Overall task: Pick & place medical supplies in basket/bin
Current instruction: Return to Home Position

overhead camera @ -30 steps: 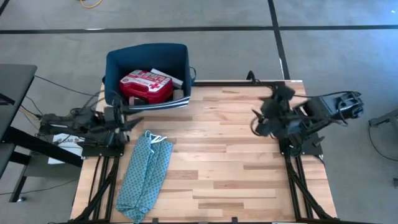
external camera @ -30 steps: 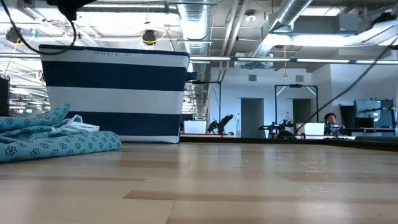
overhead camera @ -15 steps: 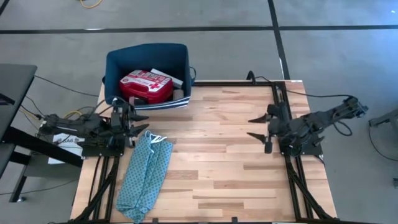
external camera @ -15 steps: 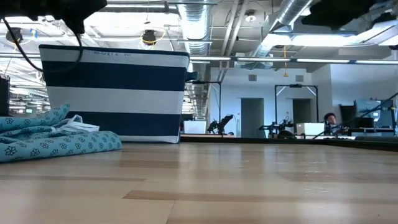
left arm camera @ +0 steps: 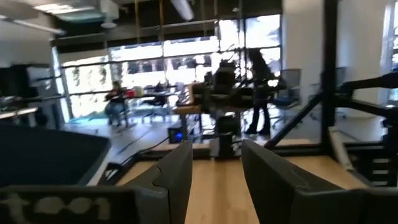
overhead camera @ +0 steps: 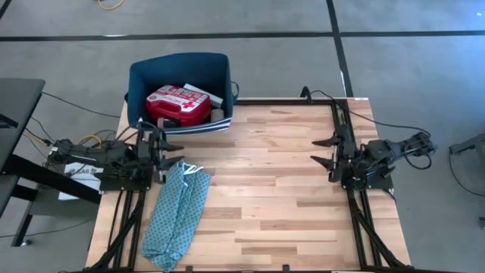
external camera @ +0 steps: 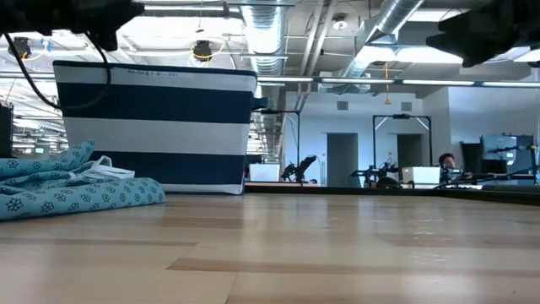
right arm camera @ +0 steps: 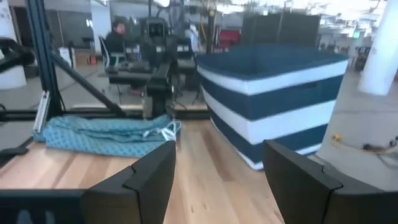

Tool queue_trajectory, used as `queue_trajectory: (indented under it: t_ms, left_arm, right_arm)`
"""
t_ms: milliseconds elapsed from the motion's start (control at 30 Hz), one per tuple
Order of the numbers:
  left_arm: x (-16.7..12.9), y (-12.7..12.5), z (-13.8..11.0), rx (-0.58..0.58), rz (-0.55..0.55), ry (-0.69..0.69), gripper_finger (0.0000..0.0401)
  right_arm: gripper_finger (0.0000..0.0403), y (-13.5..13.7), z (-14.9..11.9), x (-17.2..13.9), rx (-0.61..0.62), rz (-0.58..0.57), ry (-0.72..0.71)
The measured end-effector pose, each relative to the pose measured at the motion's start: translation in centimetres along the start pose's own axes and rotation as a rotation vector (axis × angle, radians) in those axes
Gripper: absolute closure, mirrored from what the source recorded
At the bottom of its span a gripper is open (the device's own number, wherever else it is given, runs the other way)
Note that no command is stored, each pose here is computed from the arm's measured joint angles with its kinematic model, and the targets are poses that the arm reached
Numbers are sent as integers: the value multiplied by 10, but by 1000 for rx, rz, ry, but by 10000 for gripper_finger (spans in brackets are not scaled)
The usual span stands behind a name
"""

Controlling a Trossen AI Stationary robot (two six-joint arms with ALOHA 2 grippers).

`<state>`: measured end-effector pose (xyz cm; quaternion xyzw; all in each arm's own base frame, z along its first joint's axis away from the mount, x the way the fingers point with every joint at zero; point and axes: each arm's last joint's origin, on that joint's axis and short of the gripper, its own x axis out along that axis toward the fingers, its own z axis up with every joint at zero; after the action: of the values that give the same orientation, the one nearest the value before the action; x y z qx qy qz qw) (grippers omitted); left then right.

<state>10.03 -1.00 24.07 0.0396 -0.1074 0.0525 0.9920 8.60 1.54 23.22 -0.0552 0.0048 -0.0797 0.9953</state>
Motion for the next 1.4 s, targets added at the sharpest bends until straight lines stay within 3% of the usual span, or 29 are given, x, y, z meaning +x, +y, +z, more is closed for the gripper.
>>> queue_trajectory:
  t_ms: [167, 367, 600, 767, 967, 1133, 1400]
  left_arm:
    - [-2, 3, 1, 20, 80, 10, 271]
    - [-9, 1, 15, 13, -101, -88, 271]
    - [-9, -1, -13, -47, -63, 41, 271]
    - [-9, -4, -38, -56, -49, -15, 271]
    - [-10, -5, -49, -45, -49, -10, 271]
    - [-10, -4, -52, -60, -15, 21, 271]
    - [-10, -5, -59, -34, -13, 87, 271]
  right_arm:
    - [170, -4, -14, -9, -25, -11, -38]
    - [170, 0, -26, -4, -34, -13, -7]
    - [170, 2, -37, -2, -33, -11, 23]
    - [170, 2, -39, -1, -47, -18, 16]
    - [170, 2, -38, -1, -20, -22, -5]
    - [170, 6, -53, 3, -25, -23, 15]
    - [170, 4, -57, 5, -24, -141, 14]
